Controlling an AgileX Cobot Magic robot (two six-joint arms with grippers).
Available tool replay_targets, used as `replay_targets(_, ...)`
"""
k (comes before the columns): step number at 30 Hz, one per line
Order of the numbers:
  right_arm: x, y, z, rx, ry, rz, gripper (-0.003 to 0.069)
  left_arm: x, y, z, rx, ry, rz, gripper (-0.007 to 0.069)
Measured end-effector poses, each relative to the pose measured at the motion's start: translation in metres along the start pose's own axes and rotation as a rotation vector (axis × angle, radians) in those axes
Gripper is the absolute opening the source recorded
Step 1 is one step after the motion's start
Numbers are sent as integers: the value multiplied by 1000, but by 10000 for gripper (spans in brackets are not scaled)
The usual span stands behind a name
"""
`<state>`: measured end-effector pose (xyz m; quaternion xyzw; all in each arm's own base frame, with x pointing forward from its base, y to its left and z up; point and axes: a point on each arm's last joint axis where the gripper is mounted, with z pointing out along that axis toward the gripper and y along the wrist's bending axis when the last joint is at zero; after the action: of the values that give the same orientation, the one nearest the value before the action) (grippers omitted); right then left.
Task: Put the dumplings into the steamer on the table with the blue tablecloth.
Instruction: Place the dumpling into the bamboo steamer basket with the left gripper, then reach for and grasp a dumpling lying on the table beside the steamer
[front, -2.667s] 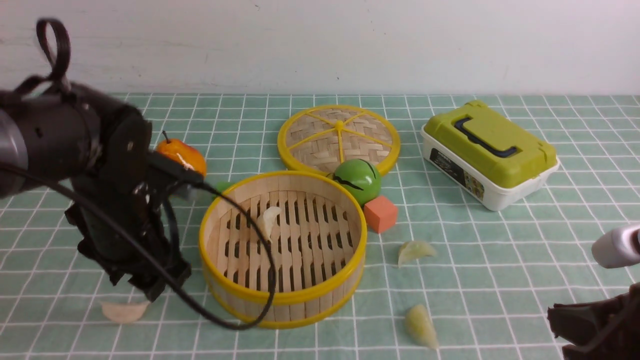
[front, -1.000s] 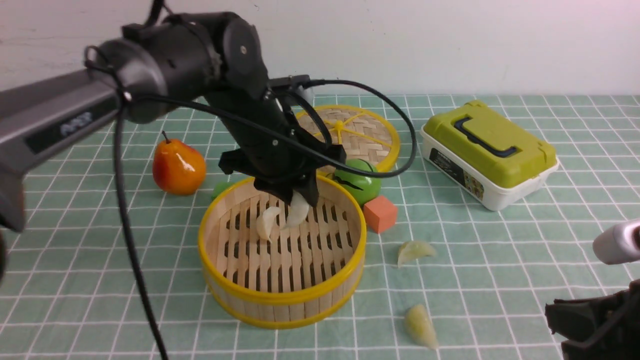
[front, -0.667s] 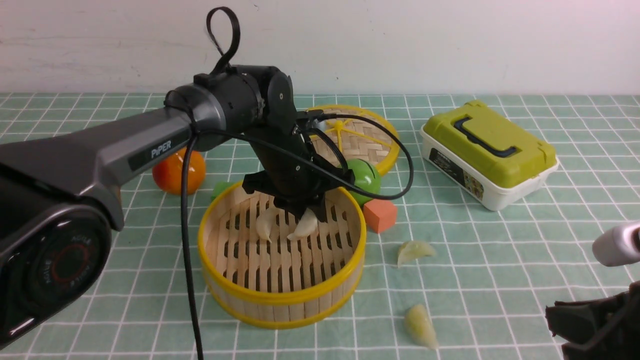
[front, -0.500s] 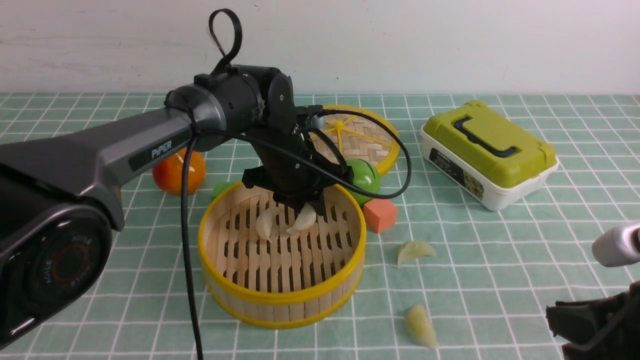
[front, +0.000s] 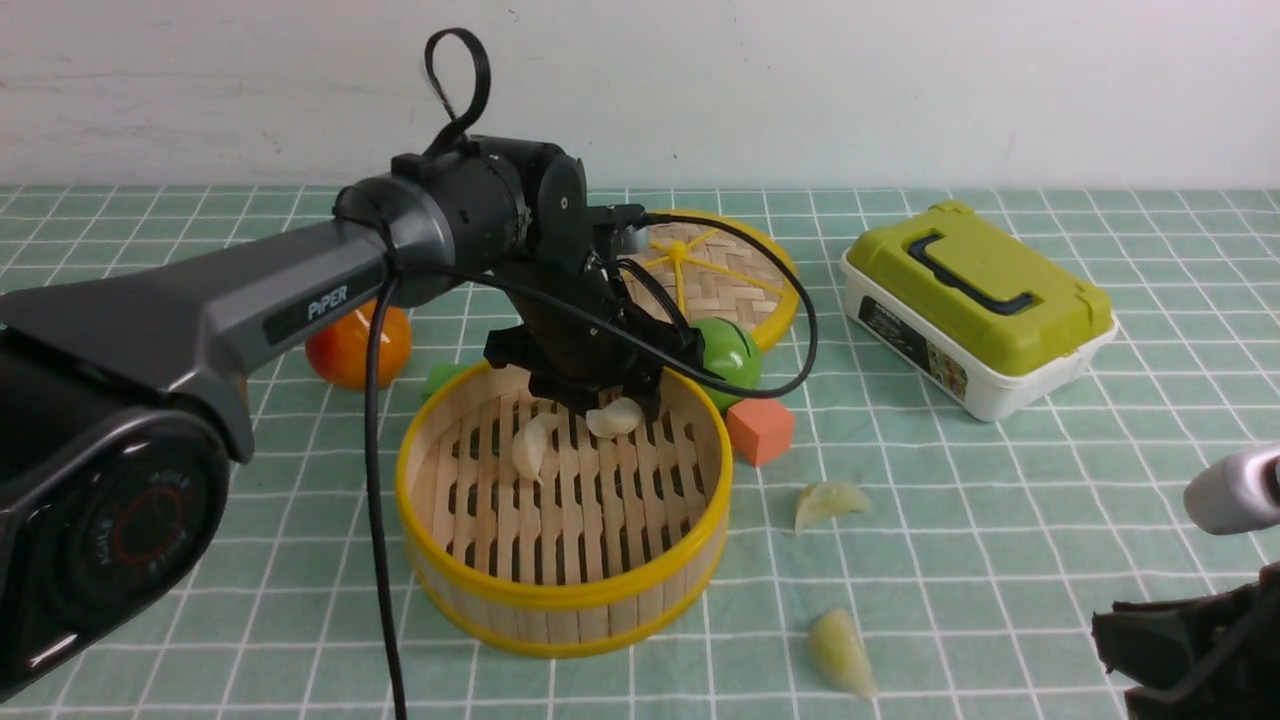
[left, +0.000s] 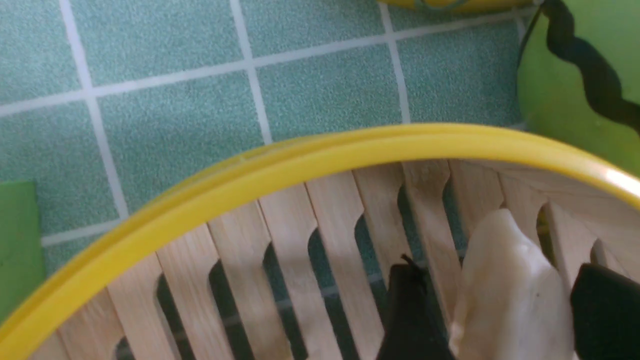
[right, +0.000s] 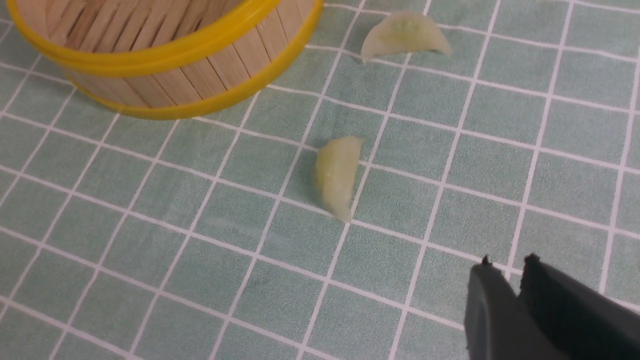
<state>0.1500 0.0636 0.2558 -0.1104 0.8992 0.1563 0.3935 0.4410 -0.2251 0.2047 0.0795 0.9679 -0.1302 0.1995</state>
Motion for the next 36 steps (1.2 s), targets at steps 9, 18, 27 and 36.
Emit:
replay_targets(9, 0, 0, 0, 0, 0, 0, 95, -10, -3, -41, -30, -53, 44, 366)
replay_targets(18, -2, 0, 0, 4, -24, 0, 96, -8, -5, -81, -41, -81, 61, 124)
replay_targets(27, -1, -1, 6, 8, 4, 4, 97, 19, -1, -103, -26, -48, 100, -14)
replay_targets(36, 3, -5, 32, 20, 150, 21, 150, 78, 3, -259, 38, -329, 186, -14)
